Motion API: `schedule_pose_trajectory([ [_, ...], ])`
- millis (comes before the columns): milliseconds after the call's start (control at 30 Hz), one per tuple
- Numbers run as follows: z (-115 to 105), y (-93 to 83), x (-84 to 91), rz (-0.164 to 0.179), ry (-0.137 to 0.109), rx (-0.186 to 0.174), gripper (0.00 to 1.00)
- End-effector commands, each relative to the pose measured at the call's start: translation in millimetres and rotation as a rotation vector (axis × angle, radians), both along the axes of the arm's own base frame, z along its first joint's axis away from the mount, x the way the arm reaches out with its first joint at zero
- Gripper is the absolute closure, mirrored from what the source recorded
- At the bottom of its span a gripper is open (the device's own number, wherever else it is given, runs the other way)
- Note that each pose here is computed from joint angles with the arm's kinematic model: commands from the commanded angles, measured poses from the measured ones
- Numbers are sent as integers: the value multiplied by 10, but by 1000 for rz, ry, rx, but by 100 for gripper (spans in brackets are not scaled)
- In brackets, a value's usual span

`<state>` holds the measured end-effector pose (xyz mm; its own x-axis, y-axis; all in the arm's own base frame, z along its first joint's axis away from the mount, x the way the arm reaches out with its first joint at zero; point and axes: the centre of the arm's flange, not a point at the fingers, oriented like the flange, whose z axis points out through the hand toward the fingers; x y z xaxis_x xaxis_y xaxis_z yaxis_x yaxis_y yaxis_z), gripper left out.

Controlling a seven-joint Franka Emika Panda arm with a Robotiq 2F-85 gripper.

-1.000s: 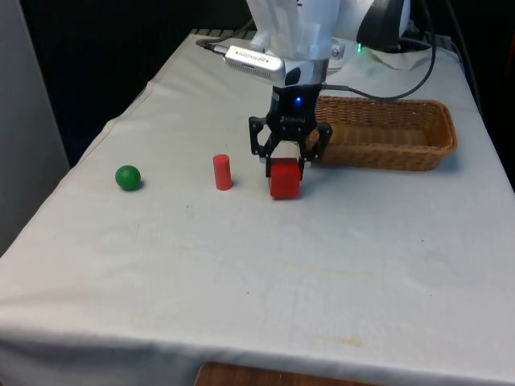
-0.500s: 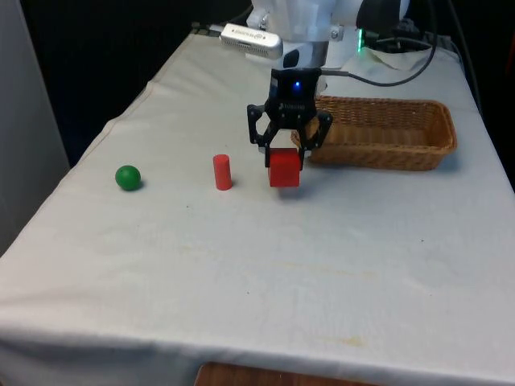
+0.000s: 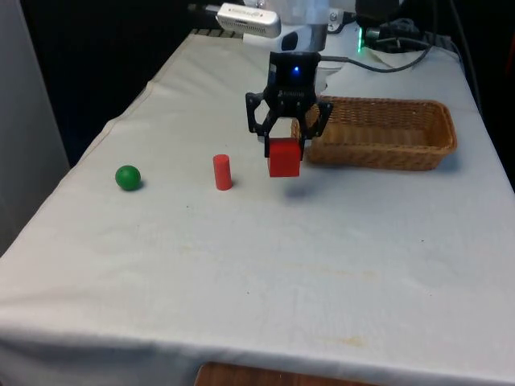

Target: Pick up the object to the left of the cylinder and place it into the basket.

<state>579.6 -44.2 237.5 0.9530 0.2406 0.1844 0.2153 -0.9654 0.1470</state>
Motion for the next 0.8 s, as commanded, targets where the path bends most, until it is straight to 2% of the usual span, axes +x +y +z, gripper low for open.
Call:
schedule_pose_trajectory([
  [0, 10, 1, -2, 1, 0, 1, 98],
  [67, 46, -17, -14, 1, 1, -7, 98],
  [267, 141, -24, -10, 3, -12, 0, 98],
  [300, 136, -13, 6, 2, -18, 10, 98],
  [333, 156, -28, -12, 2, -14, 2, 98],
  [567, 228, -22, 5, 2, -31, 17, 98],
  [767, 317, -31, -37, 4, -39, 17, 98],
])
